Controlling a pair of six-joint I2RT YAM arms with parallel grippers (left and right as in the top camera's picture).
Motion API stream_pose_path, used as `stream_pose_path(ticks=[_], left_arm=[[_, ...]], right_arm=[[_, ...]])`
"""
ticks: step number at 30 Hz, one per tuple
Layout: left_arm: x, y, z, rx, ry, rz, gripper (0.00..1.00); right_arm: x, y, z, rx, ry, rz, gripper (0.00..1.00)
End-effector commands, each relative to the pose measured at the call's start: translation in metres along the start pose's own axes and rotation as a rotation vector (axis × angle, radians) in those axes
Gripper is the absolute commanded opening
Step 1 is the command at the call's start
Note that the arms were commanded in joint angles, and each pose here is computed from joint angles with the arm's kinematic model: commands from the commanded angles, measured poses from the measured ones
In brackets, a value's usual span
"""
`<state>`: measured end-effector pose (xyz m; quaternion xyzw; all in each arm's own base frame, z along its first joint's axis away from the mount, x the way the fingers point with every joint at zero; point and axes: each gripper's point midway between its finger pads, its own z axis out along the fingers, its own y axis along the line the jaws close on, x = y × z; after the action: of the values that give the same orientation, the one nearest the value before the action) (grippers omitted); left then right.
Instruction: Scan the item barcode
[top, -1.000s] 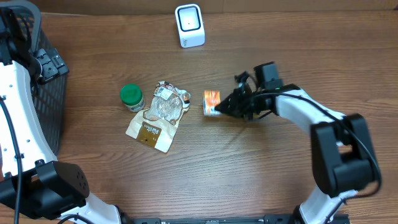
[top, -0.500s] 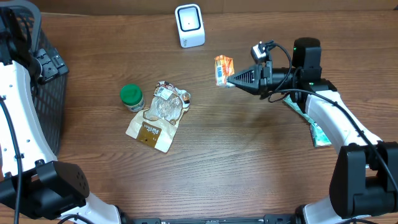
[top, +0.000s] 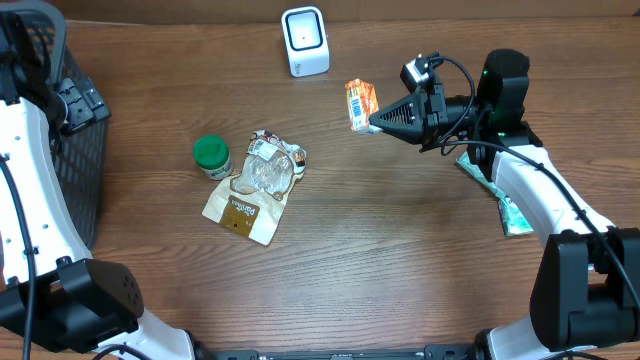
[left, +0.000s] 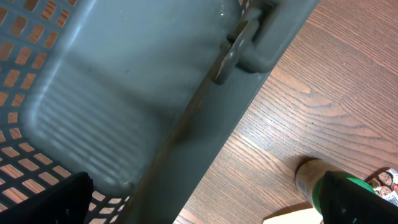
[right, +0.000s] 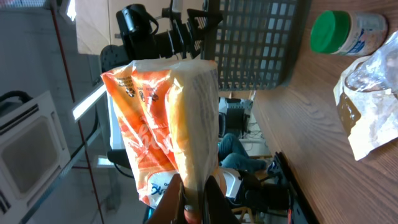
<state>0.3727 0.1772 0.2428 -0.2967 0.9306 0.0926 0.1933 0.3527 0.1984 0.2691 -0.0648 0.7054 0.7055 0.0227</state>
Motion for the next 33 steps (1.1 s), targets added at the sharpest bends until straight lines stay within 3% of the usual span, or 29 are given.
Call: stream_pose_path(ticks=[1,5,10,12,16,19,24,33], left_arm=[[0.001,-0.001,0.005,-0.004,0.011,0.018,0.99],[0.001,-0.001,0.005,-0.004,0.011,0.018,1.0],[0.001,-0.001,0.005,-0.004,0.011,0.018,1.0],[0.001,-0.001,0.005,-0.004,0.011,0.018,1.0],[0.001,-0.001,0.005,-0.004,0.011,0.018,1.0],[0.001,-0.001,0.005,-0.004,0.011,0.018,0.99],[0.001,-0.001,0.005,-0.004,0.011,0.018,1.0],[0.001,-0.001,0.005,-0.004,0.011,0.018,1.0]], right_arm=[[0.008,0.012,0.006,-0.013,0.044,-0.07,0.04],[0.011,0.0,0.021,-0.008,0.056,-0.088,0.04],[0.0,-0.043,0.034,0.13,-0.066,-0.043,0.04],[-0.003,-0.071,0.03,0.249,-0.127,-0.024,0.04],[0.009,-0.15,0.002,0.683,-0.215,0.049,0.04],[0.019,-0.168,-0.015,0.868,-0.2,0.065,0.04],[-0.005,-0.136,-0.05,1.124,-0.241,-0.009,0.04],[-0.095,0.0,-0.078,1.415,-0.535,-0.361,0.04]])
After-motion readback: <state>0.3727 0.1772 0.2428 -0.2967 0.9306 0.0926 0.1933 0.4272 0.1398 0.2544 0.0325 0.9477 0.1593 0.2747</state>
